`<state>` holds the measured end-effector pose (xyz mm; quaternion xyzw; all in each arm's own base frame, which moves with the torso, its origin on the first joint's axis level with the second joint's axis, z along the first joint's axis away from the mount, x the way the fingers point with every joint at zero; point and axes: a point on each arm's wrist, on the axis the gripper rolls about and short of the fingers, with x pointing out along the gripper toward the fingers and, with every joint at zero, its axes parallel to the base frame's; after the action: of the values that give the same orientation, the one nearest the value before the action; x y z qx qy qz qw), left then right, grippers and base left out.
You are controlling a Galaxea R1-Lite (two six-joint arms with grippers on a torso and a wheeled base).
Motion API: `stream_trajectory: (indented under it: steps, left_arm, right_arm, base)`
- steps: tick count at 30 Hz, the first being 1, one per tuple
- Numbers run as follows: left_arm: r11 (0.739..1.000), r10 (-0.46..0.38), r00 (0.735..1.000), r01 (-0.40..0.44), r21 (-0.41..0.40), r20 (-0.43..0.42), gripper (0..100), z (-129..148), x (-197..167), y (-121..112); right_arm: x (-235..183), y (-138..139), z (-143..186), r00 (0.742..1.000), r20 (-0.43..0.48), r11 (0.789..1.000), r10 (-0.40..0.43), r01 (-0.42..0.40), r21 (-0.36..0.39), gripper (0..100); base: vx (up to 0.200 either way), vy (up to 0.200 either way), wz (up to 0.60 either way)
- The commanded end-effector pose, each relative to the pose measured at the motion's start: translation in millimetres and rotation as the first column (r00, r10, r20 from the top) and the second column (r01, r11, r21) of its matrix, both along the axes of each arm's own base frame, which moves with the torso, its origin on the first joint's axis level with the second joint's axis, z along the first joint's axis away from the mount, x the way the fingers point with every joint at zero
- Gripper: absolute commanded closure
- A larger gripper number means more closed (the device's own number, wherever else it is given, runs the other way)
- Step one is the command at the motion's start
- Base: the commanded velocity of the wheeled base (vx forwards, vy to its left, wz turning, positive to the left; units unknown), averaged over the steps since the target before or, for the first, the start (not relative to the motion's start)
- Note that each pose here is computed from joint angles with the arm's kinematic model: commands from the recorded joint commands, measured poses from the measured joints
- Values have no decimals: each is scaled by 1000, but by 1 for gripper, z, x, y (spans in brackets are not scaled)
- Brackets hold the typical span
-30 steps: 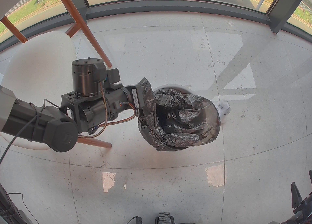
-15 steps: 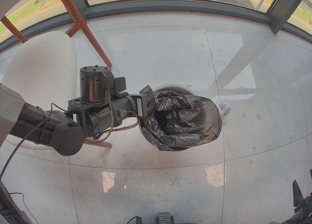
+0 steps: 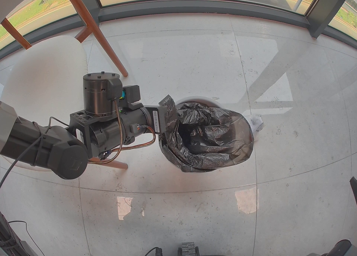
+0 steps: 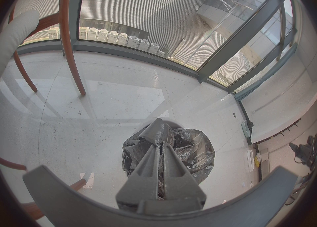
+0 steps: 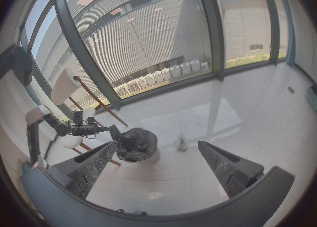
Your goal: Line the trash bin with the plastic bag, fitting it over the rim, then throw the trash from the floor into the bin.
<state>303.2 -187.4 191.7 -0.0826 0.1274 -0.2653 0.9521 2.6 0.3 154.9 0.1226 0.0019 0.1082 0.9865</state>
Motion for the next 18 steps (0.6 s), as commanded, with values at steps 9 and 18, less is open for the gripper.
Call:
stream_trajectory:
  steps: [9,18]
  left_arm:
    - [998,-33,998,30,46,62,100,11,-11,5]
    - [995,-78,997,76,63,21,100,1,-23,10]
  right_arm:
    - [220,114,69,768,-431,878,474,-452,160,0]
    - [273,119,20,719,-516,808,466,-584,-85,0]
  base:
    - [0,0,0]
    - [0,0,0]
